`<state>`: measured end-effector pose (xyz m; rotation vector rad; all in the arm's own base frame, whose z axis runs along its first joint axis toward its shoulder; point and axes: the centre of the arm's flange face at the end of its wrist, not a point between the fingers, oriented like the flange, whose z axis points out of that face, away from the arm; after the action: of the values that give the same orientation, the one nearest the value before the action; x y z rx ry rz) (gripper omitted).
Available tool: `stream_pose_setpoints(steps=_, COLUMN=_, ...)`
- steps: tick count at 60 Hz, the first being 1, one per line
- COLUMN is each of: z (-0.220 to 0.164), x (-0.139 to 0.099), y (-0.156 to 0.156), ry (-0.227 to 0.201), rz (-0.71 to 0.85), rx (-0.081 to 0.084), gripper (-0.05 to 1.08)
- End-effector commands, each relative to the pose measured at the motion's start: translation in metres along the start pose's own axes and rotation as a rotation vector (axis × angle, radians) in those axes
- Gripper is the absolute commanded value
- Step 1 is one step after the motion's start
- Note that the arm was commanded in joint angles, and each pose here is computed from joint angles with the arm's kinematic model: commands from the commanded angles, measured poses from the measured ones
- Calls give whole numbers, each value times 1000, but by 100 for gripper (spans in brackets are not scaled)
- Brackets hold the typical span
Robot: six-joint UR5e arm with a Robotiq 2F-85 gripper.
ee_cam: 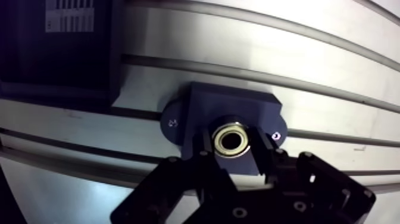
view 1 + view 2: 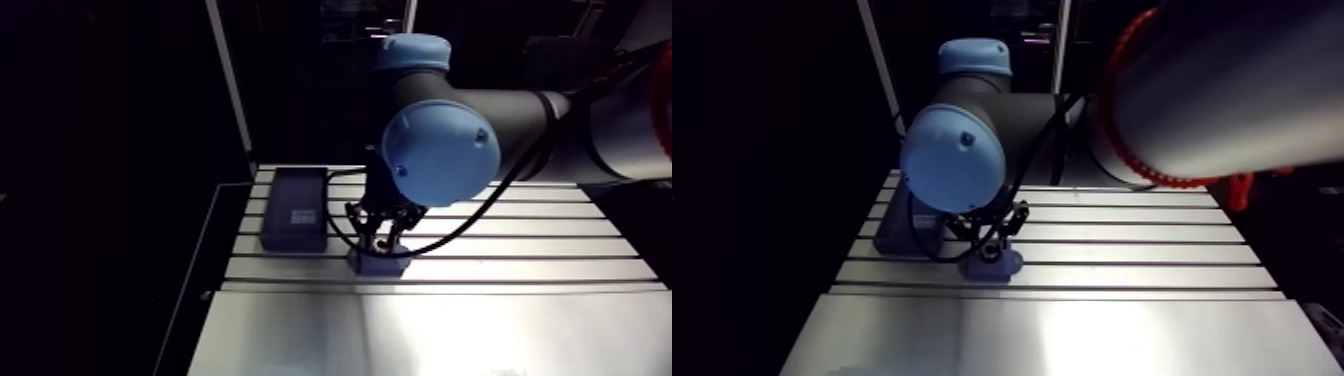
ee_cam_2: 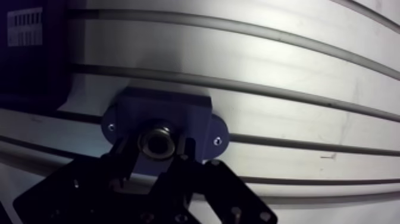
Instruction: Pick up the bearing and press it into the housing until flush.
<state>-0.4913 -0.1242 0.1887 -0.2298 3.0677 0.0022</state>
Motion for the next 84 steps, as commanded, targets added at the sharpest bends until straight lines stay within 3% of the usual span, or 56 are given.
stream_pose_setpoints(steps=1, z=1, x=-1, y=0, ry=-2, rz=1, rx=1, gripper=69)
stream_pose_setpoints(steps=84, z=-2, x=-5, y=2, ry=-2, rz=-3, rx=0, gripper=69)
